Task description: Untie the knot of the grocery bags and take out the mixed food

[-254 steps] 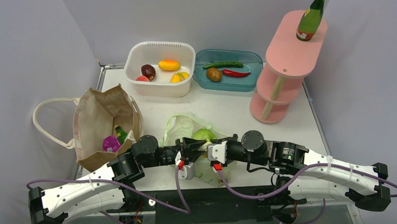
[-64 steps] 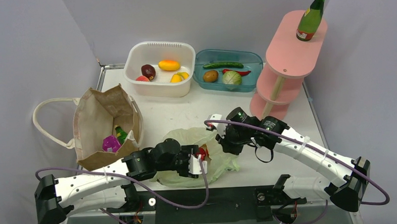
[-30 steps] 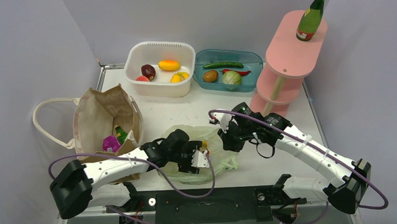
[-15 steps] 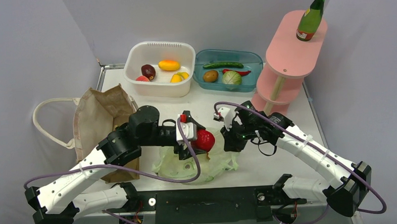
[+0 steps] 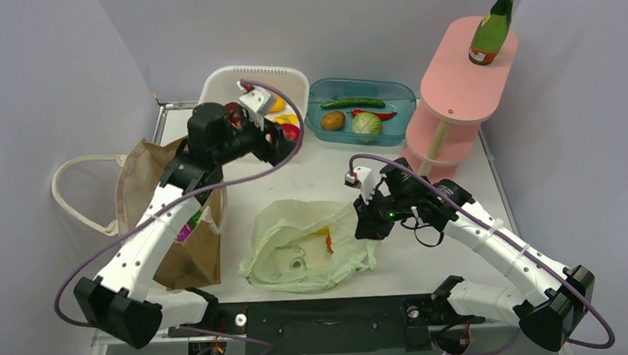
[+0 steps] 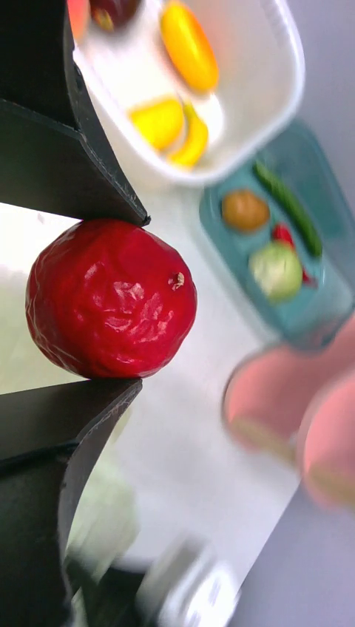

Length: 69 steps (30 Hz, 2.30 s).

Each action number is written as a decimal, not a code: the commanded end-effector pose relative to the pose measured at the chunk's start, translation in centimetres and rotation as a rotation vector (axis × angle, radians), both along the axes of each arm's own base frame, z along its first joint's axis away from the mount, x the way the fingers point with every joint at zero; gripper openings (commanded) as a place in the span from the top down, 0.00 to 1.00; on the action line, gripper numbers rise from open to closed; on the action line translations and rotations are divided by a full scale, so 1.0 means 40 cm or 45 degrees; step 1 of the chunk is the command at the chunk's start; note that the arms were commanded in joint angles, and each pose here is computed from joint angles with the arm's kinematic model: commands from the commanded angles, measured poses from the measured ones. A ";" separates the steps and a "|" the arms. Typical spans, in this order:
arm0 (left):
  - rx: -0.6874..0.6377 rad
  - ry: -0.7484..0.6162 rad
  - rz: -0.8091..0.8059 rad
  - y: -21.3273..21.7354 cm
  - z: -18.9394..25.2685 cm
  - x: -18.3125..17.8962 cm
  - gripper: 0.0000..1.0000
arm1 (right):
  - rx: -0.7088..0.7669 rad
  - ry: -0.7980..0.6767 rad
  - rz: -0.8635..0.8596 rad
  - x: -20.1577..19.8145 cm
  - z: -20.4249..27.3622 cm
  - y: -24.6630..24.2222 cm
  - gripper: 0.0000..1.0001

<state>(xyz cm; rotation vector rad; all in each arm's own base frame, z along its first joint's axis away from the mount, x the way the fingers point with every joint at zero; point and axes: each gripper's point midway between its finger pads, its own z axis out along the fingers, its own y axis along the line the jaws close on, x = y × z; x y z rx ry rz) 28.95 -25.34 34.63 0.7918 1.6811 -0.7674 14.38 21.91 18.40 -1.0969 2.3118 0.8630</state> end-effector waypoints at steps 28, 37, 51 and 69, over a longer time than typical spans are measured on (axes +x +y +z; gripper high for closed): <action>0.319 -0.106 0.762 0.287 -0.159 0.858 0.25 | 0.055 -0.097 0.025 0.029 0.041 0.002 1.00; 0.357 -0.212 0.778 0.292 -0.075 0.795 0.14 | 0.055 -0.084 0.033 0.028 0.038 0.006 1.00; 0.534 -0.695 -0.346 0.047 0.018 -0.115 0.23 | 0.083 -0.099 0.030 0.015 0.052 -0.003 1.00; 0.697 -0.844 -0.888 -0.166 -0.456 -0.415 0.32 | 0.004 -0.301 0.195 -0.067 0.091 -0.087 1.00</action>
